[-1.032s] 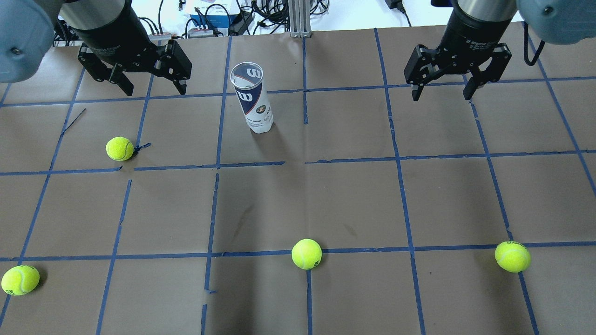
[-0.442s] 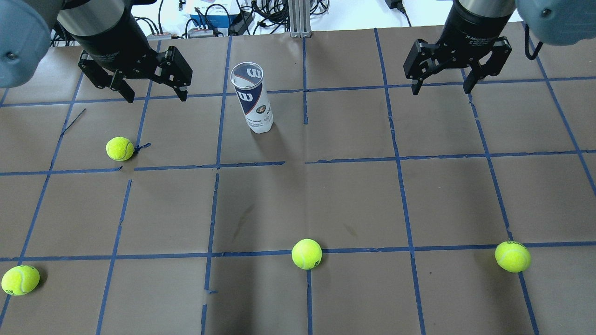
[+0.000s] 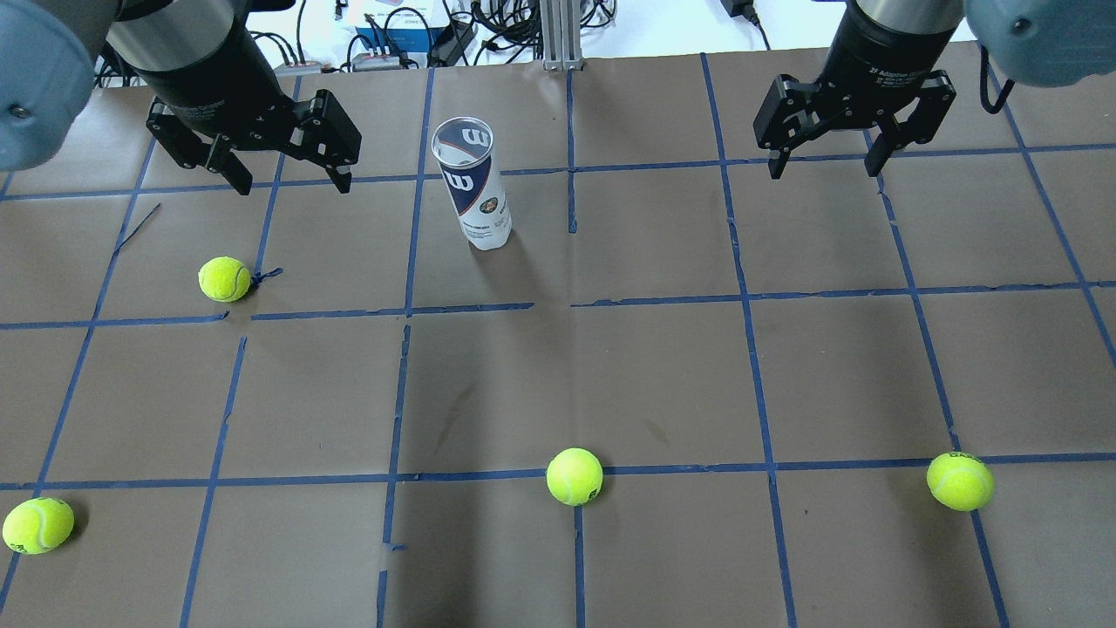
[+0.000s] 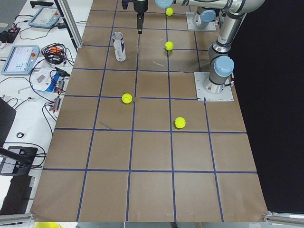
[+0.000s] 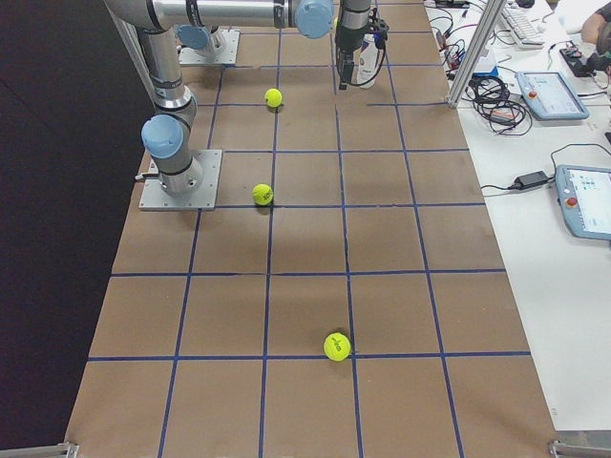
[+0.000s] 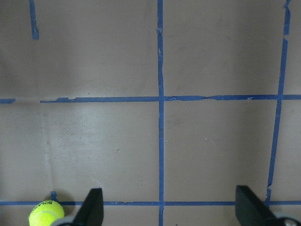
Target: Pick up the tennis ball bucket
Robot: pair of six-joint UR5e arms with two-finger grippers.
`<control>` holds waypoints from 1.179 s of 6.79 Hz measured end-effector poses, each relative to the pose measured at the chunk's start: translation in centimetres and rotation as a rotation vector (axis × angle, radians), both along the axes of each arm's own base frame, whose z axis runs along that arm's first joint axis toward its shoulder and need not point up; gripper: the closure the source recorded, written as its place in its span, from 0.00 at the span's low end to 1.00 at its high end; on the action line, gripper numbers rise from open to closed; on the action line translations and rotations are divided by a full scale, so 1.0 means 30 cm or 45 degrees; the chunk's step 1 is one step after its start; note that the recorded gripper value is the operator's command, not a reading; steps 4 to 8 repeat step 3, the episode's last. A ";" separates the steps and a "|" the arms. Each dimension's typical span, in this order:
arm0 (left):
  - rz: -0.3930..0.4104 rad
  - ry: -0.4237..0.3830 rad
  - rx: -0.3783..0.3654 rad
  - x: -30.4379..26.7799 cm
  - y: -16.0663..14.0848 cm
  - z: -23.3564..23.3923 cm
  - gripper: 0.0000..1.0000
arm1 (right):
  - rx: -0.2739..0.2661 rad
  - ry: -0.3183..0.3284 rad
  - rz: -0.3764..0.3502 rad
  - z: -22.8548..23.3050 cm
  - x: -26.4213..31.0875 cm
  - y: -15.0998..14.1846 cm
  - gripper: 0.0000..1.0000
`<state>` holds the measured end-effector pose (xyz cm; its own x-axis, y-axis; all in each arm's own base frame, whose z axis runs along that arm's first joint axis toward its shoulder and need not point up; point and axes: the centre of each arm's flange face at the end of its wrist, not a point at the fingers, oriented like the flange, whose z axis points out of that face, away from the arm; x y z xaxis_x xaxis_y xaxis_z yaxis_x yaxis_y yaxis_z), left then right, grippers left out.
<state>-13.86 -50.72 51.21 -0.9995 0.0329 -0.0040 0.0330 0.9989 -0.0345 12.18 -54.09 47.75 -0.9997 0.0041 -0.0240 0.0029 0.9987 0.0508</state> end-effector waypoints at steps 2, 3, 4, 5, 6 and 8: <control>-0.003 -0.001 0.002 -0.001 0.001 -0.002 0.00 | -0.002 -0.003 -0.001 0.003 0.001 -0.001 0.00; -0.002 -0.002 0.004 0.002 -0.001 -0.005 0.00 | -0.004 -0.004 -0.001 0.004 0.001 -0.001 0.00; -0.002 -0.002 0.004 0.002 -0.001 -0.005 0.00 | -0.004 -0.004 -0.001 0.004 0.001 -0.001 0.00; -0.002 -0.002 0.004 0.002 -0.001 -0.005 0.00 | -0.004 -0.004 -0.001 0.004 0.001 -0.001 0.00; -0.002 -0.002 0.004 0.002 -0.001 -0.005 0.00 | -0.004 -0.004 -0.001 0.004 0.001 -0.001 0.00; -0.002 -0.002 0.004 0.002 -0.001 -0.005 0.00 | -0.004 -0.004 -0.001 0.004 0.001 -0.001 0.00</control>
